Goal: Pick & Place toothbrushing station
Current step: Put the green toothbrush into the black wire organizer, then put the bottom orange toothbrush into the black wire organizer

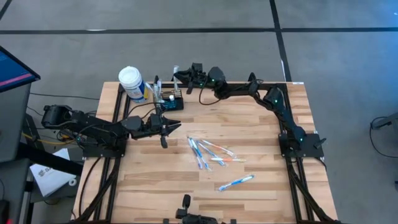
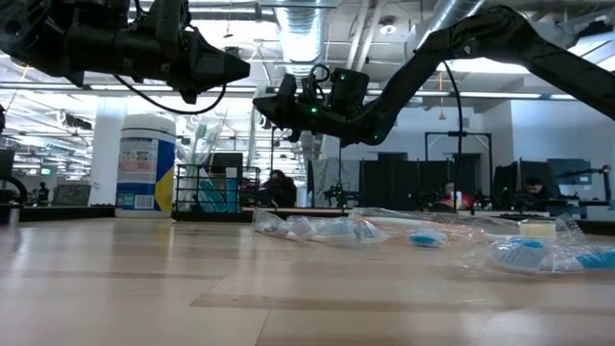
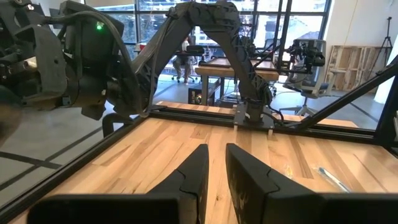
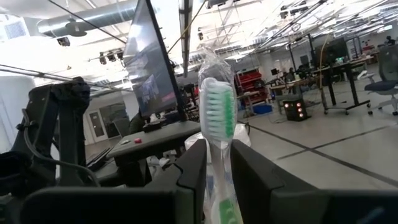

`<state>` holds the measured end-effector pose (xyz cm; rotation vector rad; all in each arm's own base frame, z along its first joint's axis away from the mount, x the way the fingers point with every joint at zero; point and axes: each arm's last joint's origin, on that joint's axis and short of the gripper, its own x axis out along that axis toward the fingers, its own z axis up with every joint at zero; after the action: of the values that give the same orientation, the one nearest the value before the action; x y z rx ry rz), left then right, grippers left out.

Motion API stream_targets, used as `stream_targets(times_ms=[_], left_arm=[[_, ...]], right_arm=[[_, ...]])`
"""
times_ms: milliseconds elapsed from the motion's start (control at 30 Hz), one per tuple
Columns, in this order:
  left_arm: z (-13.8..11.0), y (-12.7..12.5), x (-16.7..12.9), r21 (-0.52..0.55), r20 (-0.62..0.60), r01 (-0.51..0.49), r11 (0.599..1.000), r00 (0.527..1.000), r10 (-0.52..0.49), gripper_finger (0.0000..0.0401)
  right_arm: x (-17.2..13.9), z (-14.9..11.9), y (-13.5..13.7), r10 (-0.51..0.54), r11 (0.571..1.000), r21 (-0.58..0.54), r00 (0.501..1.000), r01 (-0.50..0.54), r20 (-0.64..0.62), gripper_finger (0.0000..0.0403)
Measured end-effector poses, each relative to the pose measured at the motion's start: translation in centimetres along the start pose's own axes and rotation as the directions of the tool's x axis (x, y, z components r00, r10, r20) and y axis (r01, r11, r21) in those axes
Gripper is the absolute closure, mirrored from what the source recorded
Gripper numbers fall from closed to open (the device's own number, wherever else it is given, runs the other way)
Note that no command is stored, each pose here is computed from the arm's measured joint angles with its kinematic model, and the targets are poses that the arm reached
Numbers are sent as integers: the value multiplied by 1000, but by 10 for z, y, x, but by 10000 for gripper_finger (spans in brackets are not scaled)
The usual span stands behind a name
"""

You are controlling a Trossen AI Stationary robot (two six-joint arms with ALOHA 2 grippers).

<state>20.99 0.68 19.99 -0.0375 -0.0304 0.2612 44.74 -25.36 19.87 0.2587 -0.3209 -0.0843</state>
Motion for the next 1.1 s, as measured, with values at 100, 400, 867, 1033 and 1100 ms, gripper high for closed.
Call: stream_targets(times_ms=[100,400,867,1033,1100], left_arm=[[0,0,0,0,0,0,1000,1000,0,352],[0,0,0,0,0,3,1000,1000,-3,352],[0,0,0,0,-1,9,1000,1000,-9,352],[0,0,0,0,-1,10,1000,1000,-10,352],[0,0,0,0,-1,10,1000,1000,-10,352]], right_arm=[[0,0,0,3,1000,-2,1000,-3,-1,339],[7,4,0,17,1000,14,998,-16,-55,323],[9,2,1,12,1000,9,998,-11,-68,248],[9,3,2,15,1000,6,998,-15,-61,251],[9,7,3,17,1000,3,998,-17,-55,253]])
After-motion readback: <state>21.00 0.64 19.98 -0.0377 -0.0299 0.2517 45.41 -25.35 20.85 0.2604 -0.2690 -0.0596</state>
